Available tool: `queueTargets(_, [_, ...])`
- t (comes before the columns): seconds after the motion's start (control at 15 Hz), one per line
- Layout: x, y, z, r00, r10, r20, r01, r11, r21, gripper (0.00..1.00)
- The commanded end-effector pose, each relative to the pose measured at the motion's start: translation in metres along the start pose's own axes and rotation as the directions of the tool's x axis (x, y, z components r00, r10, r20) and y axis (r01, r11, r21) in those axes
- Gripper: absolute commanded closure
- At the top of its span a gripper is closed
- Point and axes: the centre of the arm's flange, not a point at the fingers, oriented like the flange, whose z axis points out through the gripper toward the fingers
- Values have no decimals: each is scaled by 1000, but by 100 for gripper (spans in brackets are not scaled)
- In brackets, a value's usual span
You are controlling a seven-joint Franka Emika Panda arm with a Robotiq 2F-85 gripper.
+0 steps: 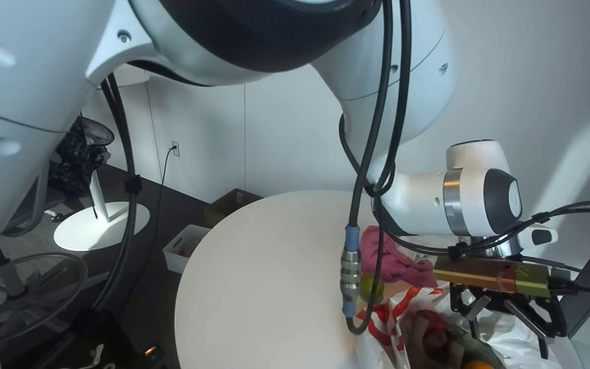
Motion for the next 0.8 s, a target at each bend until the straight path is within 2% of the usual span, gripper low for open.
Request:
queueTargets(0.0, [-38, 21, 3, 987, 118, 109, -125, 990, 61, 0])
queueTargets(0.27, [-54, 20, 12, 966, 131, 223, -182, 958, 222, 0])
queueTargets(0.53, [-56, 10, 23, 971, 95, 219, -167, 926, 339, 0])
queueTargets(0.73, [-62, 4, 34, 982, 61, 181, -124, 922, 365, 0])
